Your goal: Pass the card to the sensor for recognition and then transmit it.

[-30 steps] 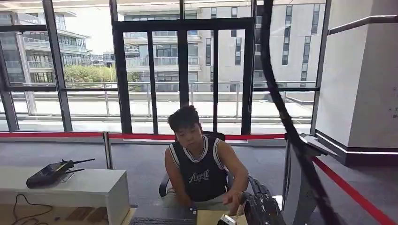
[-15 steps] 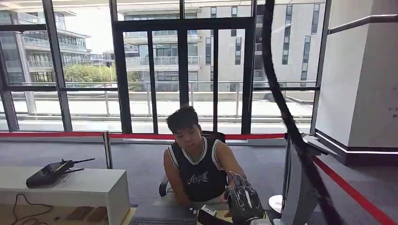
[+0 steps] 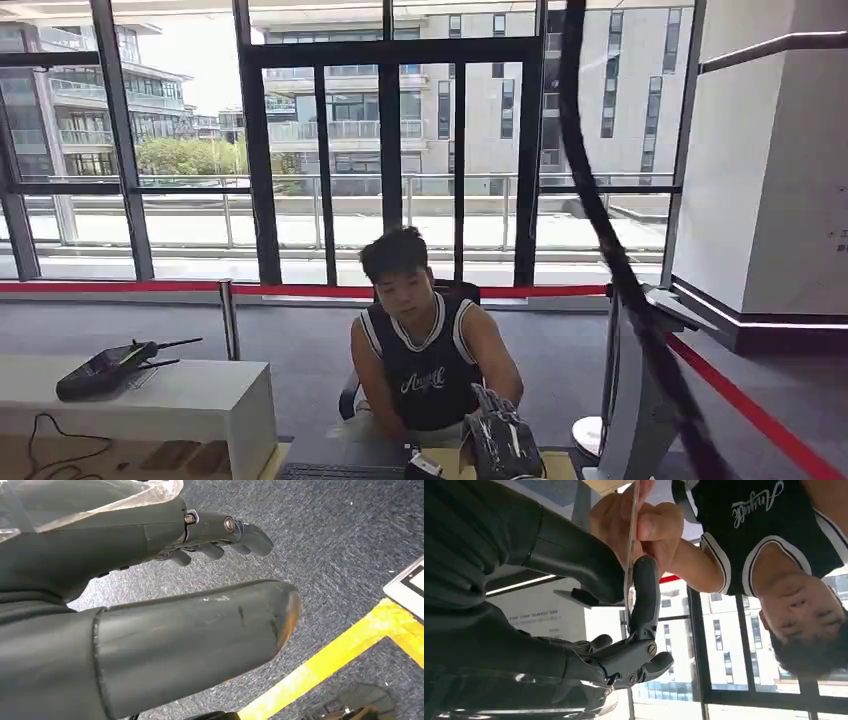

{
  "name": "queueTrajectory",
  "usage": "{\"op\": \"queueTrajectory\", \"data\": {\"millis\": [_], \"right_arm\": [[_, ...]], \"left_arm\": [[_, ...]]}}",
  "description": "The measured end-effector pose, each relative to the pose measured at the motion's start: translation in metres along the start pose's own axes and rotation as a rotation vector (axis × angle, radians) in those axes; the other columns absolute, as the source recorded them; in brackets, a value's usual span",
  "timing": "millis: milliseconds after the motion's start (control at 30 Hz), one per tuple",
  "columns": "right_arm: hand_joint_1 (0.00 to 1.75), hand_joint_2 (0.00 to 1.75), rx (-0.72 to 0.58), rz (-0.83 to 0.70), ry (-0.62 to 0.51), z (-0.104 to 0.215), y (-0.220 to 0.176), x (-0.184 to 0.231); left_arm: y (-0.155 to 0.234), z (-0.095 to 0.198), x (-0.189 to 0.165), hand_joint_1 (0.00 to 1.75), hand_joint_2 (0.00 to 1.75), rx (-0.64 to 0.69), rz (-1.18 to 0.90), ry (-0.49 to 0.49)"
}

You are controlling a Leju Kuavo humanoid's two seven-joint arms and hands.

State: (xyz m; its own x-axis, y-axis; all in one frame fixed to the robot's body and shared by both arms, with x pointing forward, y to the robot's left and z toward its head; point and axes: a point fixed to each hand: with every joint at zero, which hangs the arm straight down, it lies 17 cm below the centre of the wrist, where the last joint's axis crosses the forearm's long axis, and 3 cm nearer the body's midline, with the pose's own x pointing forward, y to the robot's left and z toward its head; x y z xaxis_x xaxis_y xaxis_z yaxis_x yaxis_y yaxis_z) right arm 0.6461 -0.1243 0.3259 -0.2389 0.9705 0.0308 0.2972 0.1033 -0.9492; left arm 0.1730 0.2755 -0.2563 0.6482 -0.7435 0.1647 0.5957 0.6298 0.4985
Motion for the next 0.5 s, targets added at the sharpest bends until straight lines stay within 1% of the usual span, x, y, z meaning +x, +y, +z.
{"op": "queueTrajectory", "data": {"millis": [33, 67, 100, 133, 300, 333, 500], "right_arm": [[1.75, 1.75, 0.004, 0.002, 0.001, 0.000, 0.002, 0.000], [1.48, 1.75, 0.008, 0.004, 0.000, 0.001, 0.003, 0.000], [0.40, 1.75, 0.011, 0.005, 0.001, 0.001, 0.005, 0.001], [0.00, 1.75, 0.015, 0.006, 0.002, 0.001, 0.006, 0.001], [0.00, 1.75, 0.012, -0.002, 0.025, 0.002, 0.008, -0.003], [0.00, 0.00, 0.012, -0.001, 0.030, 0.002, 0.009, -0.004], [0.00, 0.00, 0.012, -0.005, 0.049, 0.003, 0.011, -0.010]], "left_arm": [[0.000, 0.000, 0.000, 0.00, 0.00, 0.000, 0.000, 0.000], [0.000, 0.000, 0.000, 0.00, 0.00, 0.000, 0.001, 0.002], [0.000, 0.000, -0.001, 0.00, 0.00, -0.001, 0.002, 0.004], [0.000, 0.000, -0.001, 0.00, 0.00, -0.001, 0.002, 0.005], [-0.002, 0.001, -0.003, 0.00, 0.00, -0.004, 0.005, 0.009], [-0.003, 0.001, -0.003, 0.00, 0.00, -0.005, 0.005, 0.009], [-0.003, 0.001, -0.003, 0.00, 0.00, -0.006, 0.005, 0.009]]}}
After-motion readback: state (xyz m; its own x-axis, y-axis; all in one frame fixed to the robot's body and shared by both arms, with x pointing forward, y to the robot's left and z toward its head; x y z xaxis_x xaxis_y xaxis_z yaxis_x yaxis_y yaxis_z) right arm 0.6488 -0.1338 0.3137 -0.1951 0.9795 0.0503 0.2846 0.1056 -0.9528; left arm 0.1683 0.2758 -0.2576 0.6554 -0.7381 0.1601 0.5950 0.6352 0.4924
